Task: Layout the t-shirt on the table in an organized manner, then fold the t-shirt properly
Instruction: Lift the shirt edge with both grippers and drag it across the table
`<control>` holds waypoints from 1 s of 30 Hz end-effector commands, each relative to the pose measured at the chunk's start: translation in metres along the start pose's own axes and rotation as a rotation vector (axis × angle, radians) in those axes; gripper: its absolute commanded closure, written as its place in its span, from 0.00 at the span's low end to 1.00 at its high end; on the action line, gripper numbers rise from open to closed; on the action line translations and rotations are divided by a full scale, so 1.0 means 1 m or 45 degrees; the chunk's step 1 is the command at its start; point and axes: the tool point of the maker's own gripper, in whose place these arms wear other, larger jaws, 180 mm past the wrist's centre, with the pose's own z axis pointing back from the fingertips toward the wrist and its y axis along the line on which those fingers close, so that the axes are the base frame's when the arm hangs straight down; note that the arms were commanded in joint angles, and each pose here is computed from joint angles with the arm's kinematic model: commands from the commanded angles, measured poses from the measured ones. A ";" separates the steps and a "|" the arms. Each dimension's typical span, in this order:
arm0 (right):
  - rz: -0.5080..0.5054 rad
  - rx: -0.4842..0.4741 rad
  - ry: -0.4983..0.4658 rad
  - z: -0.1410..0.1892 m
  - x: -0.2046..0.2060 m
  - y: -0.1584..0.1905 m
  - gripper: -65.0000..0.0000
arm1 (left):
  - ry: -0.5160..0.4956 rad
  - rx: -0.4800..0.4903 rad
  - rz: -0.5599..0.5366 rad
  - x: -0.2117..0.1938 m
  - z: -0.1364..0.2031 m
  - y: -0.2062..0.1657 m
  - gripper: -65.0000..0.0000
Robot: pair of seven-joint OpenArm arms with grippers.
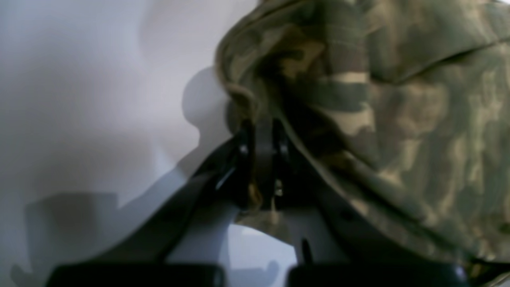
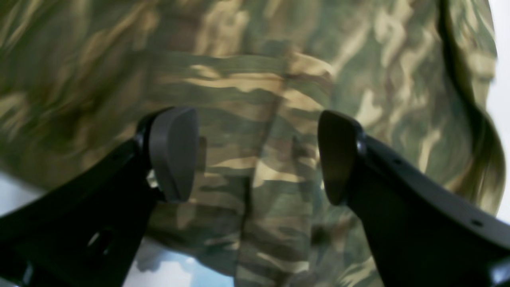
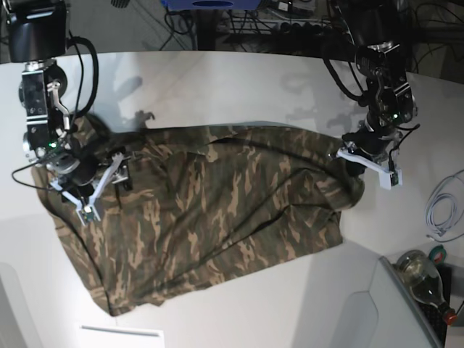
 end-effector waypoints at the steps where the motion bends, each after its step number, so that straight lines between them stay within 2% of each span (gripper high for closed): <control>1: -0.013 -0.027 -0.043 -0.001 0.014 -0.009 0.35 | -0.073 -0.011 -0.008 0.019 0.001 -0.001 1.00; 8: -0.094 -0.031 -0.051 -0.026 0.012 -0.019 0.36 | -0.063 -0.006 -0.012 0.018 0.001 0.001 1.00; 11: -0.111 -0.037 -0.018 -0.033 0.006 -0.025 0.38 | -0.062 -0.004 -0.015 0.018 0.001 0.002 1.00; 13: -0.119 -0.040 -0.002 -0.035 0.004 -0.028 0.51 | -0.062 -0.004 -0.015 0.018 0.001 0.002 1.00; 17: -0.120 -0.047 -0.023 -0.033 0.010 -0.030 0.92 | -0.062 -0.004 -0.015 0.018 0.001 0.002 1.00; 18: -0.111 -0.047 -0.037 -0.031 0.013 -0.029 0.95 | -0.063 -0.003 -0.017 0.019 0.001 0.002 1.00; 21: -0.069 -0.039 -0.085 -0.017 0.020 -0.020 0.95 | -0.065 0.005 -0.028 0.021 0.002 0.006 1.00; 27: 0.033 -0.017 -0.016 0.026 0.014 0.007 0.95 | -0.062 0.022 -0.053 0.020 0.007 0.014 1.00; 30: 0.120 0.043 0.010 0.049 0.006 0.028 0.95 | -0.049 0.036 -0.071 0.015 0.012 0.021 1.00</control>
